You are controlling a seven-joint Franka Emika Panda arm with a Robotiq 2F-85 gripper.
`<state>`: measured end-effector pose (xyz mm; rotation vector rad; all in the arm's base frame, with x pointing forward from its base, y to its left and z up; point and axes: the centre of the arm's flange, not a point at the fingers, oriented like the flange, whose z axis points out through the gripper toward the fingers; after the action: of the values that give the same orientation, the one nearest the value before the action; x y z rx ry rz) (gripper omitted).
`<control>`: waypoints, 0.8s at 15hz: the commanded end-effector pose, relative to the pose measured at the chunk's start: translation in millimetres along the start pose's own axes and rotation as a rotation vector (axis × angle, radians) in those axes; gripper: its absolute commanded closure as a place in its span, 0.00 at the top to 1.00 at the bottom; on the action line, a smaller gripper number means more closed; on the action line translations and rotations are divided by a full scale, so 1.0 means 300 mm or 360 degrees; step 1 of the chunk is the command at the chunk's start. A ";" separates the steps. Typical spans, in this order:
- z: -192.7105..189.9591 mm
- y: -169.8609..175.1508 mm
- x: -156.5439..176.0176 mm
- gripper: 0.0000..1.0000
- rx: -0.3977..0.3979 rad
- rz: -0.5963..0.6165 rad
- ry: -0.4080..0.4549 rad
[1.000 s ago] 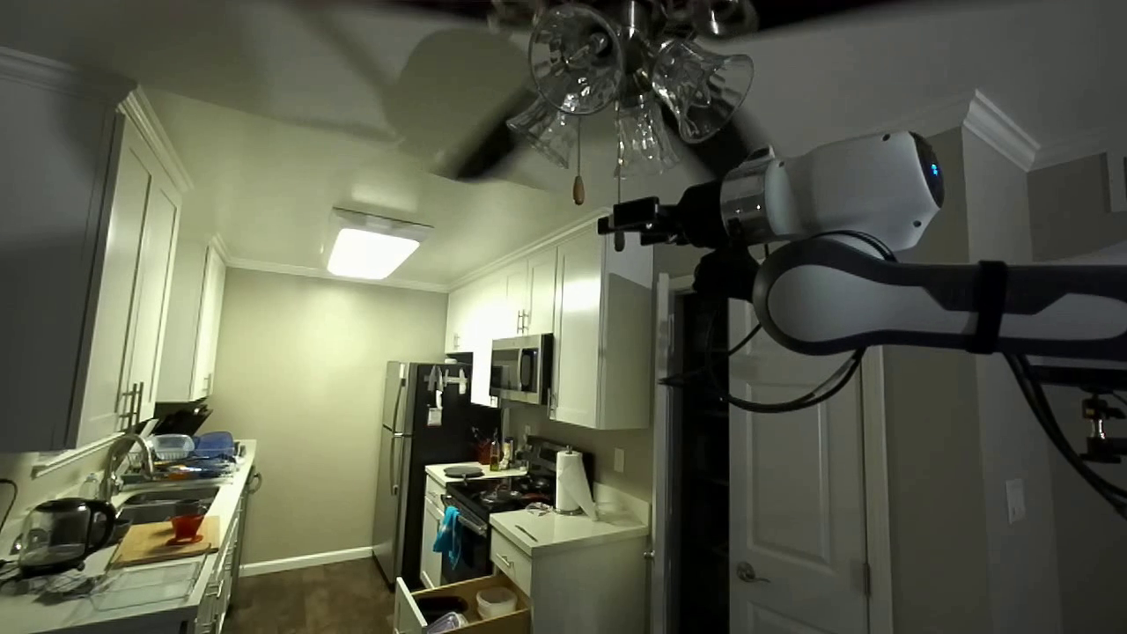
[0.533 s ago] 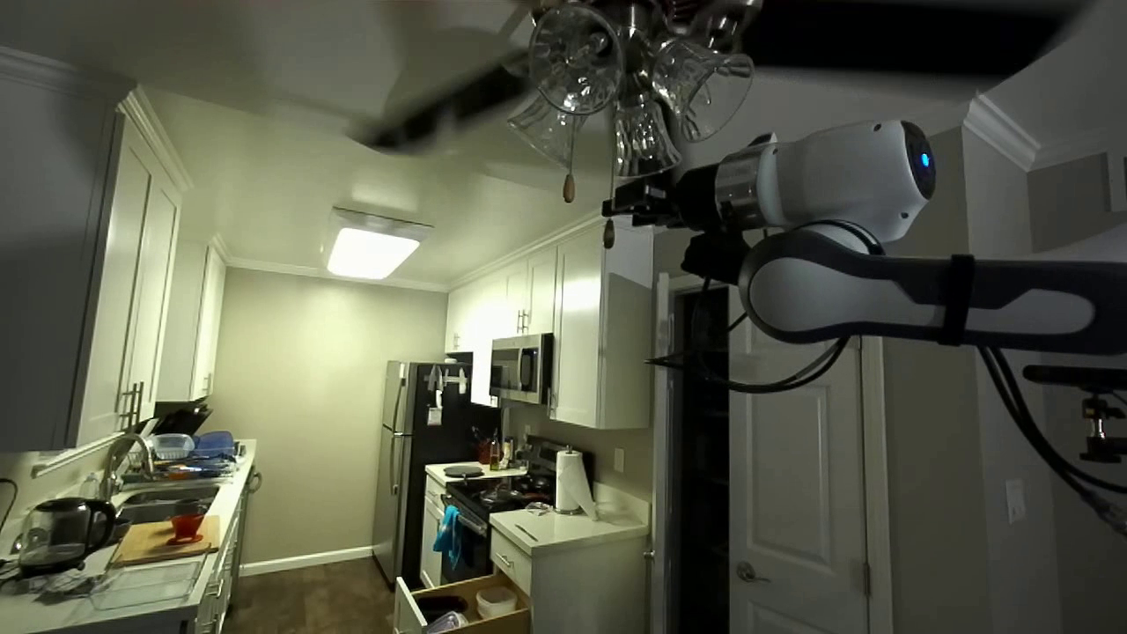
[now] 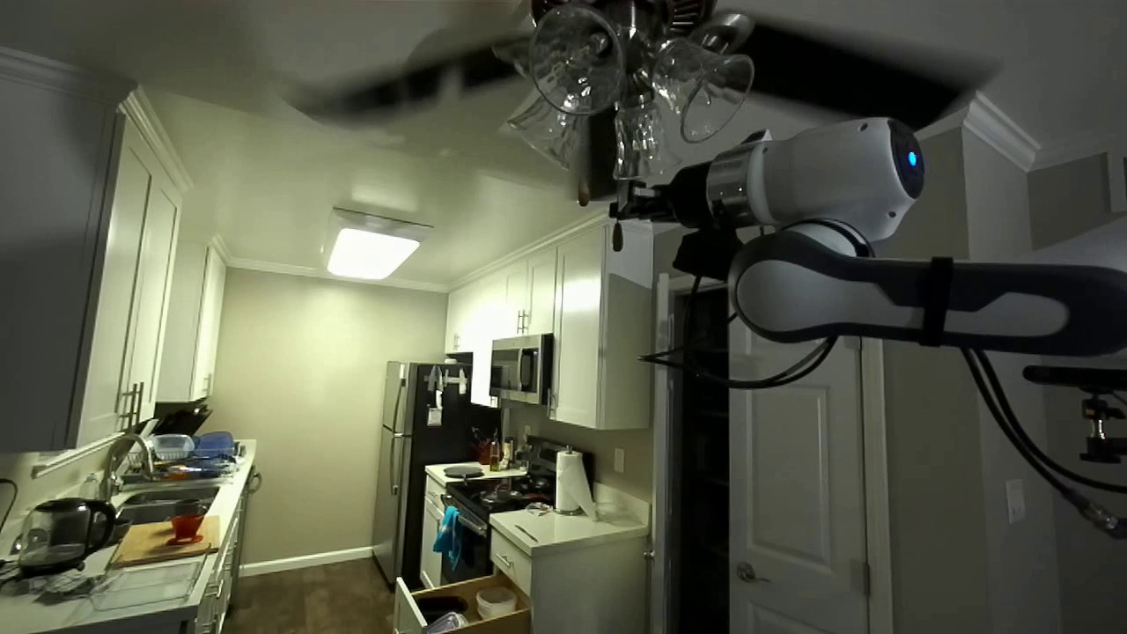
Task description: Turn on the fan lights
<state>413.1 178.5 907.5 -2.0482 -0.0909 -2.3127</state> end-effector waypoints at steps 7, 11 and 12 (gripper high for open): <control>0.043 -0.016 -0.062 0.00 -0.0011 -0.0025 -0.0042; 0.052 0.001 -0.105 0.27 -0.0026 -0.0024 -0.0090; 0.055 0.004 -0.106 0.32 -0.0029 -0.0023 -0.0092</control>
<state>431.5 182.9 883.1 -2.1185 -0.0980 -2.2748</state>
